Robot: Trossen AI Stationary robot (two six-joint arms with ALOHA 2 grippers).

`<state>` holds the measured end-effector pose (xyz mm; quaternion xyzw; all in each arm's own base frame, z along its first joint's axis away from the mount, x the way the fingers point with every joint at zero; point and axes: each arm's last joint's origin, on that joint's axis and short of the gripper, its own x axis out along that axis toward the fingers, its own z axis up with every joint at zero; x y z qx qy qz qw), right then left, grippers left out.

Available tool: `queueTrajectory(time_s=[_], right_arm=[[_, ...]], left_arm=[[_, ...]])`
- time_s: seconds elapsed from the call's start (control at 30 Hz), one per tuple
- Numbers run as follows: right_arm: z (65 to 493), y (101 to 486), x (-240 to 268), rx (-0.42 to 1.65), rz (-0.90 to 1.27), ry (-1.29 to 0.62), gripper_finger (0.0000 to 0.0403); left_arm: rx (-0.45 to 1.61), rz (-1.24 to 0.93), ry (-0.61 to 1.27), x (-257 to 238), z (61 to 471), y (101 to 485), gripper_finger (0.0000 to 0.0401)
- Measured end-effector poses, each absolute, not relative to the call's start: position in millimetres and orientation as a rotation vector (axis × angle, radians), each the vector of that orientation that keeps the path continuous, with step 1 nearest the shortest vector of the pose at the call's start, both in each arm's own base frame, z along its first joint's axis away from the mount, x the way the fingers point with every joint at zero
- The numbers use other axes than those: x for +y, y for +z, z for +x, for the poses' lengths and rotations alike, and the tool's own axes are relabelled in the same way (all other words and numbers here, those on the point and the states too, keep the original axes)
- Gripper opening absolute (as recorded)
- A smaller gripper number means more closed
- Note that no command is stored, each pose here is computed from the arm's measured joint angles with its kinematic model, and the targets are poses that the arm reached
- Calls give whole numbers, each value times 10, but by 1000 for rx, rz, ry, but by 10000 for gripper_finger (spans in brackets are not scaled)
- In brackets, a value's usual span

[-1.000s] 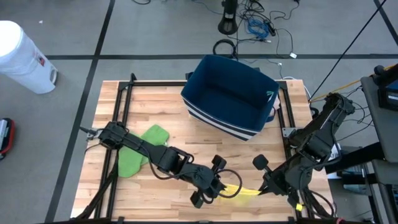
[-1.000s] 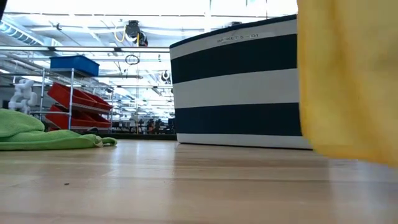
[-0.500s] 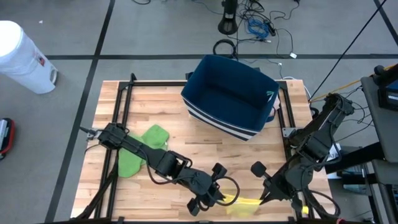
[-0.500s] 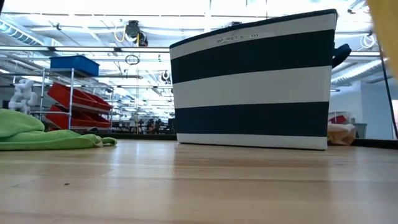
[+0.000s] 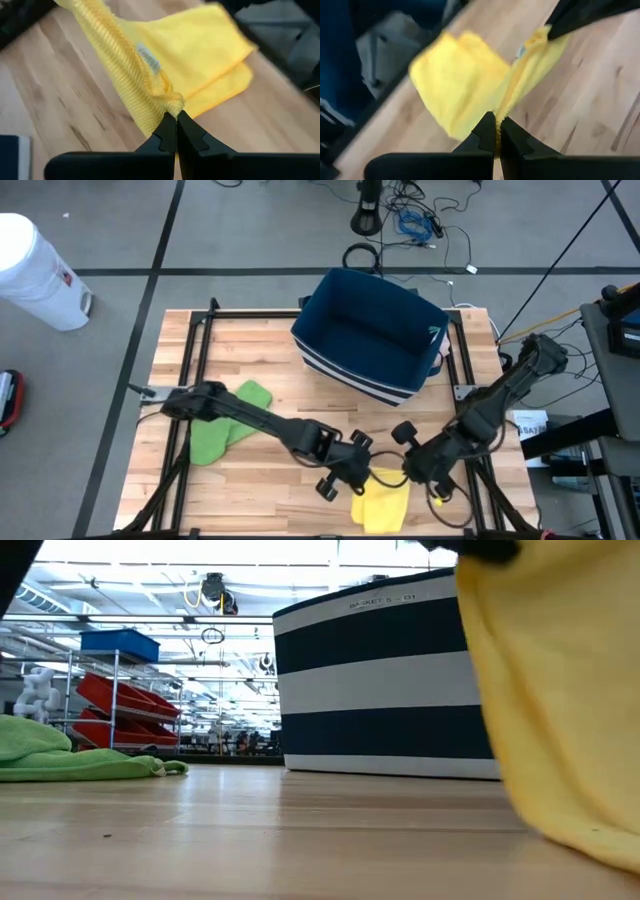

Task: Fold towel
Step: Fold the yellow towel

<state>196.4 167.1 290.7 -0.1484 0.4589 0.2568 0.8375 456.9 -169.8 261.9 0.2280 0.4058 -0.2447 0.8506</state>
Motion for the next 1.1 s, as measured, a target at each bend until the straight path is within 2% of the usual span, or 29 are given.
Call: queueTrajectory(time_s=[0.33,0.53,0.9,1.1], right_arm=[[1923,2330,1457,1113,-411,495,0],[1938,2352,1543,1047,-364,544,0],[1914,2449,1799,872,-322,687,0],[1931,2379,1884,896,-289,725,0]], left_arm=[[902,511,-490,-1391,4754,2378,0],[857,487,-561,-1485,4751,2398,0],[784,632,-678,-1844,4658,2385,0],[760,602,-684,-1846,4697,2361,0]])
